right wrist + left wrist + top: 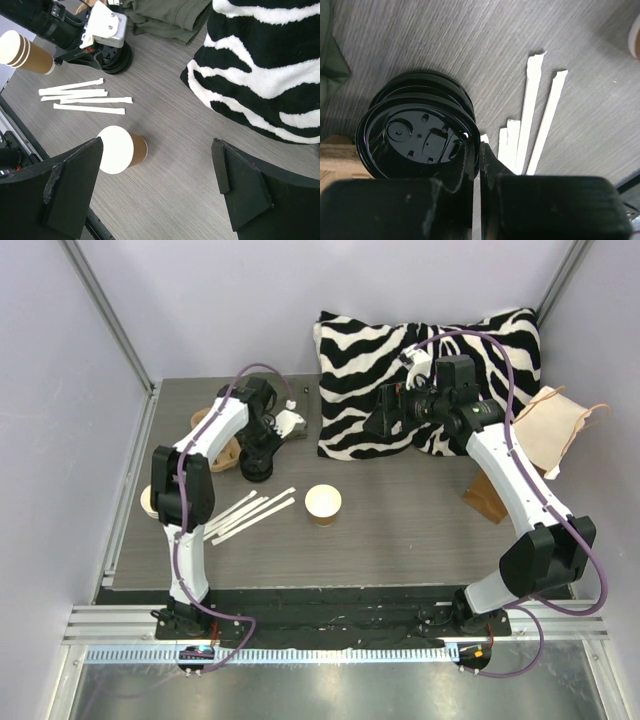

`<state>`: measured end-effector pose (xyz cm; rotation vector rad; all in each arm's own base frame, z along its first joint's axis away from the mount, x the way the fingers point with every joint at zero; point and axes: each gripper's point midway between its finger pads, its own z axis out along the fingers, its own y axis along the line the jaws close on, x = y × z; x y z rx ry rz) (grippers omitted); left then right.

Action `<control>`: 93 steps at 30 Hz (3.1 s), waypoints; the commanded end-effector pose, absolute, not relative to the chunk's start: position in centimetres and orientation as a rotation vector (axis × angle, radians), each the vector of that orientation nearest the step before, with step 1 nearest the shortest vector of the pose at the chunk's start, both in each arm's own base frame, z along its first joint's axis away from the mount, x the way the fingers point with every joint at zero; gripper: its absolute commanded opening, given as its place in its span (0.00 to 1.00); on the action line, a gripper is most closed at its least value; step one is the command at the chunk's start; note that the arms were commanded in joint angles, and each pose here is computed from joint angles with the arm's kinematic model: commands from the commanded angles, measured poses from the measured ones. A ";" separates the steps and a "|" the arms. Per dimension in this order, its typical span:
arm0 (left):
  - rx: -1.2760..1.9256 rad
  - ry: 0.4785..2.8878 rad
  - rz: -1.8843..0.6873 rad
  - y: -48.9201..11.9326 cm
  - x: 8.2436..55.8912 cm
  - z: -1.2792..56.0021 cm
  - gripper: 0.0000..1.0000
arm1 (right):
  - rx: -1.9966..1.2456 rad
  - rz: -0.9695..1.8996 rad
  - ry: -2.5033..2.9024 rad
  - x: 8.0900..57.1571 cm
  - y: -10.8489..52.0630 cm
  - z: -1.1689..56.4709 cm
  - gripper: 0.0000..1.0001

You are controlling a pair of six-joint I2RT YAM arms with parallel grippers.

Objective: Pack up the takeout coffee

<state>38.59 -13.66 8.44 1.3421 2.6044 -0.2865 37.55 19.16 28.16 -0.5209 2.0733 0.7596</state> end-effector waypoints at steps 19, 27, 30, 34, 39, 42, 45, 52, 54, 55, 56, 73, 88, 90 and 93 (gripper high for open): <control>0.863 1.919 -1.705 -25.9 26.0 38.9 0.00 | -1.004 0.632 1.643 31.6 18.9 35.9 1.00; 0.585 1.694 -2.065 -27.1 25.5 45.1 0.00 | -1.030 0.595 1.371 26.3 20.2 39.6 1.00; 0.522 1.728 -2.104 -27.3 25.4 44.7 0.00 | -1.125 0.496 1.262 25.0 20.7 39.7 1.00; 0.561 1.773 -2.149 -27.9 23.4 44.0 0.00 | -1.244 0.410 1.116 23.2 21.5 39.4 0.98; 0.595 1.821 -2.199 -28.5 21.4 43.1 0.00 | -1.228 0.307 0.911 22.1 21.9 40.4 0.79; 0.629 1.726 -2.202 -28.2 20.8 44.5 0.00 | -1.140 0.462 1.011 21.4 22.7 40.9 0.66; 0.673 1.599 -2.175 -28.0 20.4 45.8 0.00 | -0.988 0.638 1.165 21.7 23.3 41.4 0.63; 0.643 1.521 -2.163 -28.0 20.8 46.3 0.00 | -0.681 1.032 1.257 21.0 25.0 45.4 0.63; 0.617 1.514 -2.160 -28.2 21.4 46.3 0.00 | -0.635 1.098 1.247 21.4 25.6 46.5 0.62; 0.603 1.523 -2.161 -28.3 21.6 46.2 0.00 | -0.593 1.170 1.259 21.1 25.9 47.2 0.60; 0.581 1.524 -2.162 -28.3 21.9 46.2 0.00 | -0.579 1.200 1.228 21.0 26.1 48.1 0.59; 0.422 1.602 -2.176 -28.7 24.0 45.9 0.00 | -0.499 1.400 1.296 20.9 29.7 48.2 0.42; 0.364 1.625 -2.178 -28.5 24.8 45.6 0.00 | -0.455 1.392 1.393 21.4 30.1 45.9 0.40; 0.367 1.623 -2.176 -28.4 24.8 45.7 0.00 | -0.449 1.385 1.406 21.7 30.2 45.6 0.39; 0.367 1.618 -2.181 -28.3 24.7 45.8 0.00 | -0.443 1.374 1.415 22.0 30.3 45.3 0.39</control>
